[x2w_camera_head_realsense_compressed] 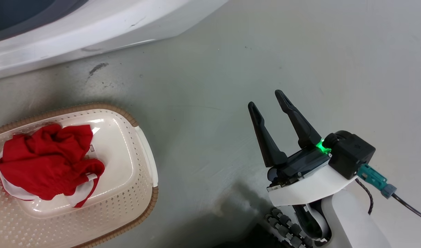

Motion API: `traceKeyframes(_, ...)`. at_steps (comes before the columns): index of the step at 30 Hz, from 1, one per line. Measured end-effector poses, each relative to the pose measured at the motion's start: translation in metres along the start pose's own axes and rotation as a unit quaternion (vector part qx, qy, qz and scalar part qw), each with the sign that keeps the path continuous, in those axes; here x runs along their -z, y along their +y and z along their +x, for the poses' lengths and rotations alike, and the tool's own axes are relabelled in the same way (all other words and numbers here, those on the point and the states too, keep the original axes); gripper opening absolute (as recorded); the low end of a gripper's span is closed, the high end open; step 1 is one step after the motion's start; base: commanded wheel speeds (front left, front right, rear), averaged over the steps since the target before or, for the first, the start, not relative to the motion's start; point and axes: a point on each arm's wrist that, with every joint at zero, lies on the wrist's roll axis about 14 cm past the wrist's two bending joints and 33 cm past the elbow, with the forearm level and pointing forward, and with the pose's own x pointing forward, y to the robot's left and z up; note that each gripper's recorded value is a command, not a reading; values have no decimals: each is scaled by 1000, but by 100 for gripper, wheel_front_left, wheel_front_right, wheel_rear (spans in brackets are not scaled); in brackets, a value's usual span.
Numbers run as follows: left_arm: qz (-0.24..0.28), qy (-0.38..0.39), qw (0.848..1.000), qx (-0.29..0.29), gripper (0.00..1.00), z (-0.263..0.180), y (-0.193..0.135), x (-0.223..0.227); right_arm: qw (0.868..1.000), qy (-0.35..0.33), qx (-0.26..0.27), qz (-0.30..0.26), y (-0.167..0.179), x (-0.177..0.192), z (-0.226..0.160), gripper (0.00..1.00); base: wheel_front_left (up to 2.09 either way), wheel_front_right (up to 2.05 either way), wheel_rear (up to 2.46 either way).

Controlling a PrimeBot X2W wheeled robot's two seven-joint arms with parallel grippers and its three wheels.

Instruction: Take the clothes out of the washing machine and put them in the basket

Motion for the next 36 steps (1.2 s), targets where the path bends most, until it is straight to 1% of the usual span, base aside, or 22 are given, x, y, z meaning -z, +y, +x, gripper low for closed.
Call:
traceKeyframes(5, 7, -92, 996, -1, 0, -15, 1, -37, 1000, -10, -2, -4, 1, -8, -1, 100, 0, 0, 0)
traceKeyframes(9, 11, -176, 984, -1, 0, -37, 0, -64, 1000, -23, -3, -8, 2, -17, -3, 100, 0, 0, 0)
traceKeyframes(12, -2, -227, 974, 2, 0, -57, -3, -76, 999, -38, -1, -13, 0, -29, -5, 100, 0, 0, 0)
traceKeyframes(17, -25, -266, 963, 13, 0, -90, -8, -75, 998, -61, 7, -20, -3, -48, -12, 100, 0, 0, 0)
traceKeyframes(18, -23, -269, 963, 15, 0, -96, -9, -74, 998, -65, 8, -19, -3, -50, -15, 100, 0, 0, 0)
traceKeyframes(21, -45, -277, 960, 19, 0, -118, -8, -72, 997, -70, 11, -19, -3, -55, -24, 100, 0, 0, 0)
traceKeyframes(25, -52, -278, 959, 21, 0, -148, -6, -64, 996, -82, 15, -18, -2, -63, -37, 100, 0, 0, 0)
traceKeyframes(29, -71, -316, 946, 23, 0, -187, 2, -78, 995, -97, 17, -19, -1, -72, -50, 100, 0, 0, 0)
traceKeyframes(34, -78, -343, 936, 23, 0, -232, 9, -74, 993, -112, 14, -21, 4, -81, -63, 100, 0, 0, 0)
traceKeyframes(36, -80, -360, 929, 23, 0, -251, 14, -78, 993, -119, 11, -22, 7, -85, -68, 100, 0, 0, 0)
